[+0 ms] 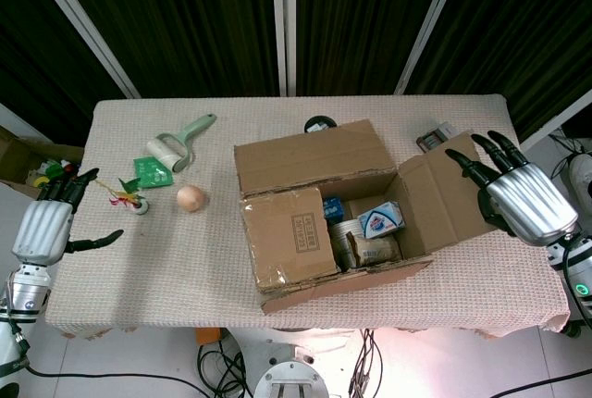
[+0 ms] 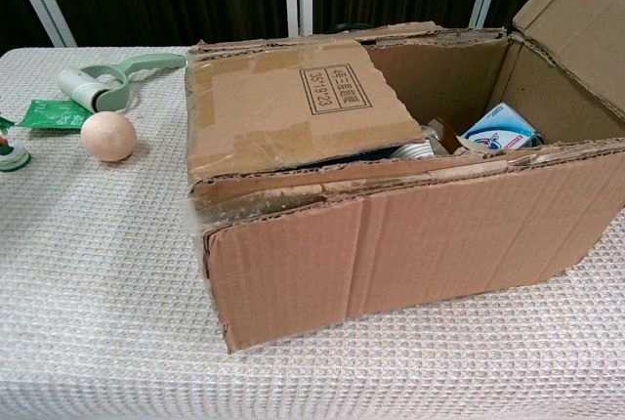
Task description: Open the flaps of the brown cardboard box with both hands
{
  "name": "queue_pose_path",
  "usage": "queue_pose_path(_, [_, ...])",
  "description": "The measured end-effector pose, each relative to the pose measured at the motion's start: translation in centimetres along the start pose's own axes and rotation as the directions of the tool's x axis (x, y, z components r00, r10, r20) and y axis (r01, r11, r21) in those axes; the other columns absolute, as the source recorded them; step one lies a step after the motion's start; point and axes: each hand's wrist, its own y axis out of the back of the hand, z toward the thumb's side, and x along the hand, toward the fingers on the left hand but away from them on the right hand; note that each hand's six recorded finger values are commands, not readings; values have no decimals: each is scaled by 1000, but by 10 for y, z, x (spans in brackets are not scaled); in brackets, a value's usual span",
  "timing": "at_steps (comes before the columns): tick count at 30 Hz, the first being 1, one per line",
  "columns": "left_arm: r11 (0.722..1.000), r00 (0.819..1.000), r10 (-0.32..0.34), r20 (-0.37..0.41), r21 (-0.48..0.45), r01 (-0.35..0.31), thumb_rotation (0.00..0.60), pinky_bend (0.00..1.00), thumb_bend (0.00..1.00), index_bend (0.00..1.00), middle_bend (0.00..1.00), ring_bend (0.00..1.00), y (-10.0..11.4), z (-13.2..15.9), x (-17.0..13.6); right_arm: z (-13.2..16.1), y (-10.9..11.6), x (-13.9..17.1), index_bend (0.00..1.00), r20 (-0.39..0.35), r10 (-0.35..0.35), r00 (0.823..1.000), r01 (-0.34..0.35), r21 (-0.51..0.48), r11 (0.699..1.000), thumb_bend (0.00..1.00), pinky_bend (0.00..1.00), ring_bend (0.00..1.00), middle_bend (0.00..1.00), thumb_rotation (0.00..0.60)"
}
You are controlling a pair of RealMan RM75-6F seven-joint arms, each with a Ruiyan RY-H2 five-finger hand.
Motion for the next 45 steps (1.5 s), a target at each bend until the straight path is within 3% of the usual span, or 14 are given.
queue_pose_path(3, [1000,1000,5,1,-2,-5,199,150,25,87,175,81,1,0,-1,-1,1,1,21,10,-9,1000,9,7,1000,768,0,0,319,600])
queue_pose_path(11, [1000,1000,19,-3,-6,-19,198,150,25,87,175,81,5,-4,-5,22,-12,-8,0,-43,-22,999,25,59,998,438,0,0,30,600])
queue_pose_path(19, [999,999,27,-19,-18,-27,197,150,25,87,176,81,7,-14,-9,65,-42,-35,0,-141,-25,990,47,156,987,24,0,0,0,600])
queue_pose_path(23, [999,999,31,-27,-27,-32,200,150,25,86,176,81,8,-19,-11,93,-59,-53,0,-200,-32,979,69,180,981,0,0,0,0,600])
queue_pose_path(31, [999,999,35,-38,-32,-36,198,150,25,87,176,81,10,-30,-15,140,-95,-90,0,-294,-58,954,102,138,985,0,0,0,0,600])
queue_pose_path(38, [998,998,38,-47,-40,-40,197,150,25,87,176,81,11,-38,-16,155,-123,-110,0,-309,-31,951,72,122,990,0,0,0,0,600])
queue_pose_path(45, [999,998,34,-58,-39,-36,199,149,24,87,175,81,9,-45,-15,169,-135,-123,0,-327,-91,941,110,38,993,3,0,0,0,600])
